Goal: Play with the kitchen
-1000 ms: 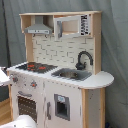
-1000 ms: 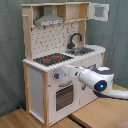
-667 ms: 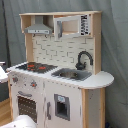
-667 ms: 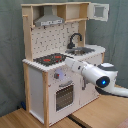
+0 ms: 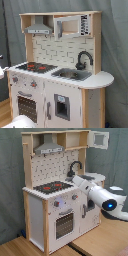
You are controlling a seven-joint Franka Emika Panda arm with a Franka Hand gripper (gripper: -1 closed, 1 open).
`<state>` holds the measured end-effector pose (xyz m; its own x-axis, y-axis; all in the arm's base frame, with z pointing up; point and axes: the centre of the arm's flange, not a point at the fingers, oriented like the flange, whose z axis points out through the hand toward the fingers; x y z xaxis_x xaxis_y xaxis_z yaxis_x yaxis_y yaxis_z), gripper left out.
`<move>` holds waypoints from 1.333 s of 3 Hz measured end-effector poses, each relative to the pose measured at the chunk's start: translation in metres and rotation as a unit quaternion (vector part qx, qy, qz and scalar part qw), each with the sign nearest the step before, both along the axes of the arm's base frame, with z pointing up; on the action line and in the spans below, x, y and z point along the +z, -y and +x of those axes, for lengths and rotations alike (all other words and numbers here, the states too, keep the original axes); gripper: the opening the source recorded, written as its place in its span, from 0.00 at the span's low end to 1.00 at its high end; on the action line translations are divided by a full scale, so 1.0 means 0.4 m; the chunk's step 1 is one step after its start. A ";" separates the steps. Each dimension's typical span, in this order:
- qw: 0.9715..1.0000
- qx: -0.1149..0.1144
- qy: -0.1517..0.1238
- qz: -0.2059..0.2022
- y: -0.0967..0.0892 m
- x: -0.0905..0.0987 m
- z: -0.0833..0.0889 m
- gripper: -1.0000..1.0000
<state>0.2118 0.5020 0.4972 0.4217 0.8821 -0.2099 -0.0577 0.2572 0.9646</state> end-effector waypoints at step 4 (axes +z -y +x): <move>0.986 -0.085 0.116 0.087 0.167 0.207 -0.210 1.00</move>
<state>0.1280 0.4353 0.5798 0.5855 0.8086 0.0584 -0.2520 0.1130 0.9611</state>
